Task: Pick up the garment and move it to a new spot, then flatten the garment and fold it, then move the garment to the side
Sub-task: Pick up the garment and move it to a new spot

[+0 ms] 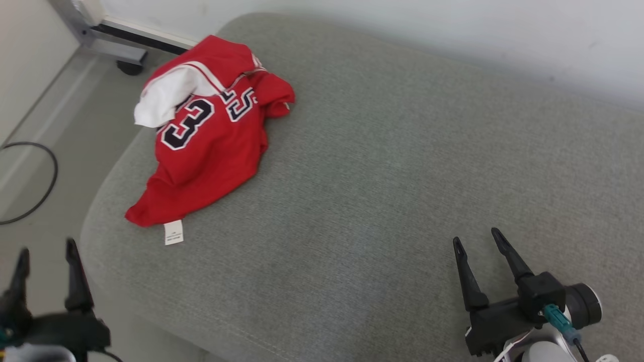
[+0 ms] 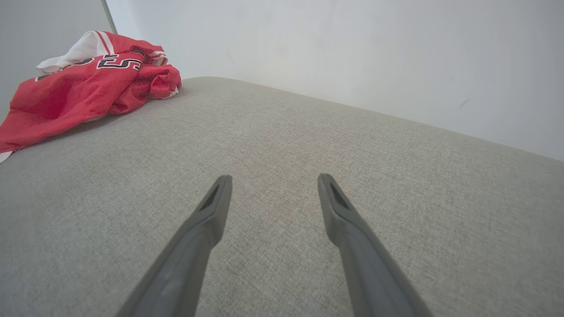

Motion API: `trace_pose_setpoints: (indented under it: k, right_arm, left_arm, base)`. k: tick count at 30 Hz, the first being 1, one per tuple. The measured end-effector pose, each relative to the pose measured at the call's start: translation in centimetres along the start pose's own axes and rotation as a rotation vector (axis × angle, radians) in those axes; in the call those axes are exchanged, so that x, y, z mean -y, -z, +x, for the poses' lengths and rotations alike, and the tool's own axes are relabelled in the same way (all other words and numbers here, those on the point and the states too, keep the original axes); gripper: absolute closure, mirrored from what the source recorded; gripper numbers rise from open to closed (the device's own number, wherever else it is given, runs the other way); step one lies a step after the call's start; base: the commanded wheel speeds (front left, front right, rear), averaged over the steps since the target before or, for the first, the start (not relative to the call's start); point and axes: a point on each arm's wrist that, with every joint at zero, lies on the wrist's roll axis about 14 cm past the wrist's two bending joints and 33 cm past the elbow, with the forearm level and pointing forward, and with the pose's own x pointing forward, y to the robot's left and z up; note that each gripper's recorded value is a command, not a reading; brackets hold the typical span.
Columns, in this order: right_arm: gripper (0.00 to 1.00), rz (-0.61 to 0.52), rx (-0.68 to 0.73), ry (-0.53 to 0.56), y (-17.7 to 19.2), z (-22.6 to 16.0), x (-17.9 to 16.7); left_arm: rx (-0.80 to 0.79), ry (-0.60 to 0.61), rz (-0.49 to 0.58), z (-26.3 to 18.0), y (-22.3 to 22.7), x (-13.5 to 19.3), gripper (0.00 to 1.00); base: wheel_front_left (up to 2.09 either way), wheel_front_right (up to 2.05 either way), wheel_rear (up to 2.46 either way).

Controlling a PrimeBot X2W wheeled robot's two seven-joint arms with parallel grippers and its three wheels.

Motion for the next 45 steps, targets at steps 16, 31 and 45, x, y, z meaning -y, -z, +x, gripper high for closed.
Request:
trace_pose_setpoints:
  k: [16,31,45]
  right_arm:
    - [0.00,0.000,-0.009,0.076,1.8,0.1,4.5]
    - [0.00,0.000,-0.019,0.160,3.2,-0.5,8.3]
    - [0.00,-0.013,-0.035,0.229,4.4,-1.7,11.0]
  left_arm:
    - [-0.043,0.236,0.117,13.6,-5.1,6.3,0.00]
    - [-0.301,0.390,0.016,20.1,-3.9,14.3,0.00]
    - [-0.470,0.421,-0.035,22.0,1.5,17.7,0.00]
  base:
    - [0.00,0.00,0.00]
    - [0.00,0.00,0.00]
    - [0.00,0.00,0.00]
